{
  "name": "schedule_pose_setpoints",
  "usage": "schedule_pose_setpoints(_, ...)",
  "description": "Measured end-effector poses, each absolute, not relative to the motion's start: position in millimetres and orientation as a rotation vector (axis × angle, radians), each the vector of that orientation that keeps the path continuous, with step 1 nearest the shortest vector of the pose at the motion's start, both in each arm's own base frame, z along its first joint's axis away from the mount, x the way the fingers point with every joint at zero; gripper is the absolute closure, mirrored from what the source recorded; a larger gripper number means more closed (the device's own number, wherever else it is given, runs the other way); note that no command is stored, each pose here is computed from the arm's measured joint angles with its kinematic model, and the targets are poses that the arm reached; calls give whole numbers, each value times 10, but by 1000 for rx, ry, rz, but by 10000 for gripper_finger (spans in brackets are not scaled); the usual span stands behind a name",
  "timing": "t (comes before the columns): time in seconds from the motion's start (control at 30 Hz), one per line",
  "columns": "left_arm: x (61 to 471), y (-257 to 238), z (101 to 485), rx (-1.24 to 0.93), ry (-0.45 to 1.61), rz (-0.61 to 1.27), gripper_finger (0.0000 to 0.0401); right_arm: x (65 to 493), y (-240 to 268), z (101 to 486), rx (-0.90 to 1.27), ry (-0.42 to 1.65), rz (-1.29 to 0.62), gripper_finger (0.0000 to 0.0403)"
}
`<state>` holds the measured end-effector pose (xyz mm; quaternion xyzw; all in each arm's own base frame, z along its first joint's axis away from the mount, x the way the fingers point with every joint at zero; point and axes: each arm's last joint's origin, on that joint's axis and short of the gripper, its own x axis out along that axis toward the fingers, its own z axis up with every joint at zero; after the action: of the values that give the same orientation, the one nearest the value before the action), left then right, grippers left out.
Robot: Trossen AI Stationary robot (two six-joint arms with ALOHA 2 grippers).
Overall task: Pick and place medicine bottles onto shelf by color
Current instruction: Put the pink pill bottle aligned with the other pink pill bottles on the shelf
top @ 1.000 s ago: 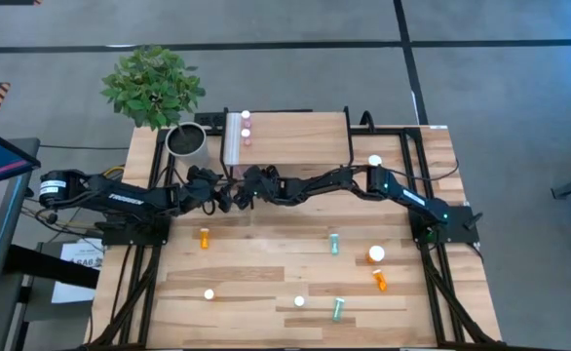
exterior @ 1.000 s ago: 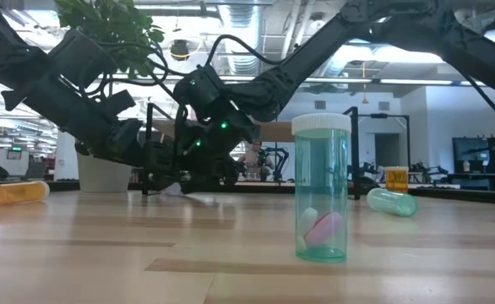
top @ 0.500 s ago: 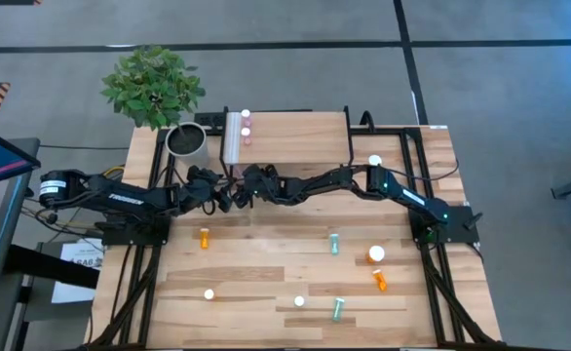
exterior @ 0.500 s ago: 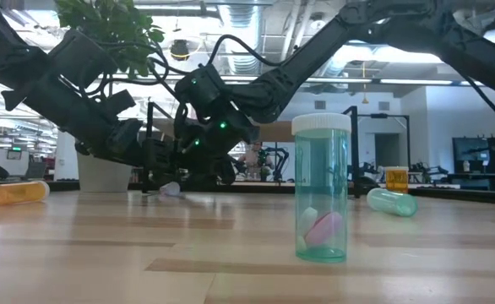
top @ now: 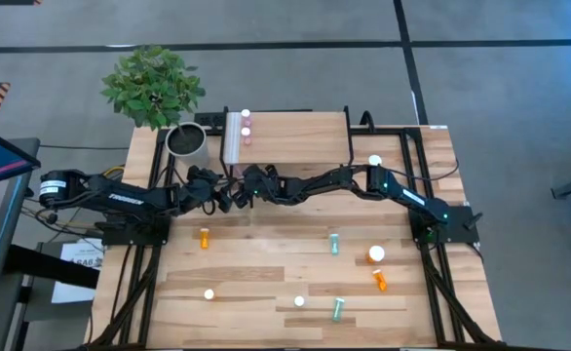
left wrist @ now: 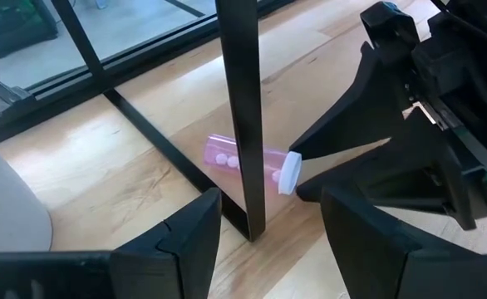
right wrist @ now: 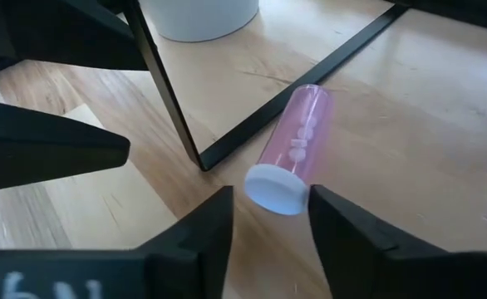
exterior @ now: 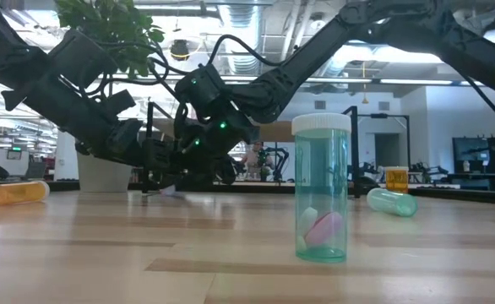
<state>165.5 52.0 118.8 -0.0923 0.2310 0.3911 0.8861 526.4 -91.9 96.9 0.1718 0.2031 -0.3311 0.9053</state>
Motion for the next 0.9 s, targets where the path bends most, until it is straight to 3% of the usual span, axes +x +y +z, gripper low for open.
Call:
schedule_pose_setpoints(0.3, 1656, 519, 1188, -193, 481, 810, 204, 5254, -917, 955, 350, 441, -687, 305)
schedule_pose_setpoints(0.57, 1656, 519, 1187, -194, 481, 809, 204, 5262, -885, 959, 332, 444, -675, 321)
schedule_pose_setpoints(0.7, 1655, 519, 1186, -194, 483, 808, 204, 5278, -858, 978, 311, 431, -660, 292)
schedule_pose_setpoints(0.9, 1653, 518, 1183, -191, 489, 806, 204, 5289, -824, 994, 320, 415, -661, 189)
